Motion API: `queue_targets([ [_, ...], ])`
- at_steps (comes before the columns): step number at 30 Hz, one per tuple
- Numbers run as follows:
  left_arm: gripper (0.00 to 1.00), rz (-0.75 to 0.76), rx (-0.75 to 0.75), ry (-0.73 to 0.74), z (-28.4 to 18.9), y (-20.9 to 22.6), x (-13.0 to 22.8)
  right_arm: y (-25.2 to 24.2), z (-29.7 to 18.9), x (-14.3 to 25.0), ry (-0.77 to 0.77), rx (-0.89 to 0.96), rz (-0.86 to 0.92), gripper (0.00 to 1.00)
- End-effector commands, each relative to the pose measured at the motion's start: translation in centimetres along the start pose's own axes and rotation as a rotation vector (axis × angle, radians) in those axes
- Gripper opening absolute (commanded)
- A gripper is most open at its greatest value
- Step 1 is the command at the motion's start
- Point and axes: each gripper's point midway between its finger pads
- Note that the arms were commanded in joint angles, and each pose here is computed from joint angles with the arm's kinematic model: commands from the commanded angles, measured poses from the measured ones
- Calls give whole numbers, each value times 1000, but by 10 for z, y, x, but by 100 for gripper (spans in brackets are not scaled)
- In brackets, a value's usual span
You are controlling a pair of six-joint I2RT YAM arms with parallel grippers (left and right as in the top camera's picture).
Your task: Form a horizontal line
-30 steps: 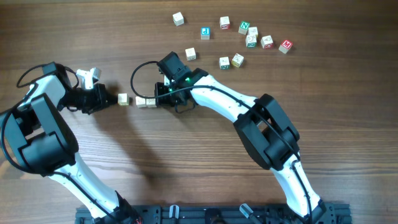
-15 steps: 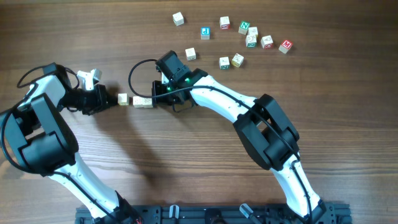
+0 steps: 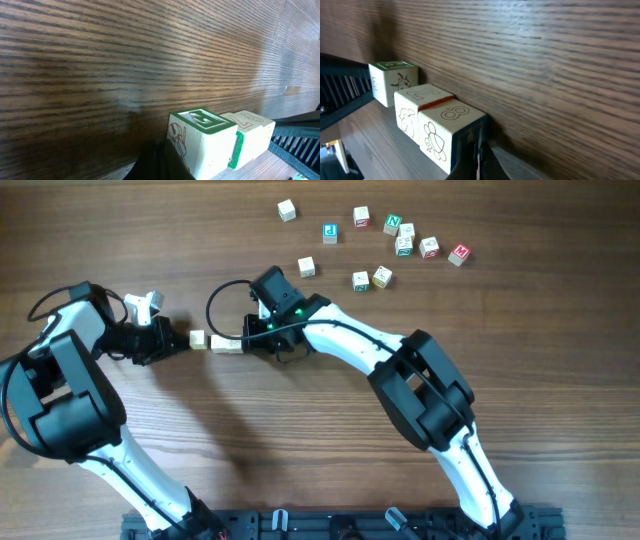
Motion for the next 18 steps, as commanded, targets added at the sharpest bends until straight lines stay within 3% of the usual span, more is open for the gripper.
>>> queue_targets([
  [1,4,-4,-13,39,9,10,12,4,10,11,31,-18,-1,5],
  [18,4,-14,8,49,9,7,15,17,10,-2,-25,-63,-39,4],
])
Point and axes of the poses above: each gripper's point midway between its finger pads, its own z axis out along the fingers, its own y axis along the line the jaws close on, x = y × z, and after that the axes turned 6 degrees about -z, right-handed
